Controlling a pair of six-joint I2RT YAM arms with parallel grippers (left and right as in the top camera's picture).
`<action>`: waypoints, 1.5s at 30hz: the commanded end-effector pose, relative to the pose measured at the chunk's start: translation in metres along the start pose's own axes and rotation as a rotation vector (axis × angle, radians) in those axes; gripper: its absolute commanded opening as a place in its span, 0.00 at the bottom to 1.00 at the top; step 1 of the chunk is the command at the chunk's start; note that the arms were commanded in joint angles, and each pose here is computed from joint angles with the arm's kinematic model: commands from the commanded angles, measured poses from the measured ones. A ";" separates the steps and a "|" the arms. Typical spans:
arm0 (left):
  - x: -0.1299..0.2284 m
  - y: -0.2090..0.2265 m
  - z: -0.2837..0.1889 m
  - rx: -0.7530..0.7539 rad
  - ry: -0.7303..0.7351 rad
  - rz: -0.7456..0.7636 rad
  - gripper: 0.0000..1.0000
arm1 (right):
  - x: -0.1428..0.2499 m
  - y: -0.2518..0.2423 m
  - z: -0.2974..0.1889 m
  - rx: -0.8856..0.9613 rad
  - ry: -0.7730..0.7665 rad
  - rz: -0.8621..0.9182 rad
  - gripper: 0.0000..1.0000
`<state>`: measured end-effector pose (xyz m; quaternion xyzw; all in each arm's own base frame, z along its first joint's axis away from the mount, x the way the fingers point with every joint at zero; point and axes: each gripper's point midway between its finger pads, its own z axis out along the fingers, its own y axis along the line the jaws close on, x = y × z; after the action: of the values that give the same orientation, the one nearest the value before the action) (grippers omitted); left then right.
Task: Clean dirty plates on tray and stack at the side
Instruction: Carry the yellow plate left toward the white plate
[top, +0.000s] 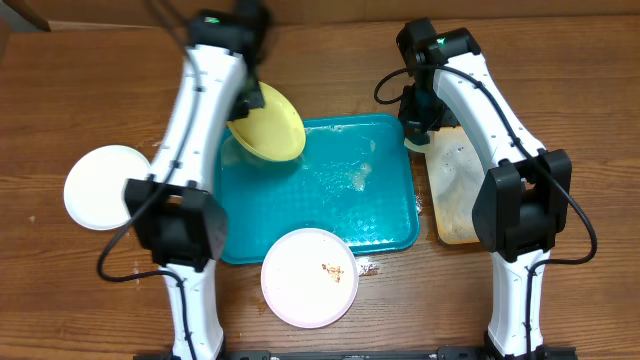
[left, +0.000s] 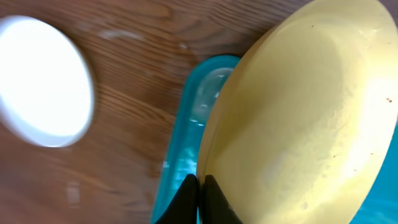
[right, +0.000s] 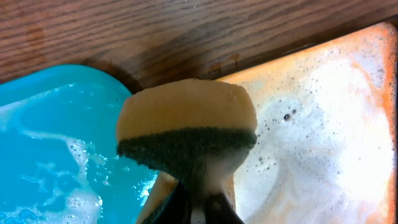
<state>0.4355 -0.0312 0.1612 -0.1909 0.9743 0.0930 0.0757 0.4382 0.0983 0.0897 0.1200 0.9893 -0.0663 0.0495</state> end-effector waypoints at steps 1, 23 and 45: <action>-0.002 -0.014 -0.009 0.315 0.124 -0.055 0.04 | -0.003 0.002 -0.007 -0.013 -0.017 -0.005 0.04; -0.041 0.219 0.030 0.405 0.139 -0.461 0.05 | 0.009 0.001 -0.007 -0.017 0.037 -0.016 0.04; 0.002 0.310 0.107 0.179 0.096 -0.673 0.04 | 0.017 0.002 -0.008 -0.030 0.076 -0.049 0.04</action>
<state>0.3339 0.2805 0.0866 -0.4989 0.8643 -0.0424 0.0482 0.4173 0.1021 0.0884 0.1019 0.9932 -0.0561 0.0021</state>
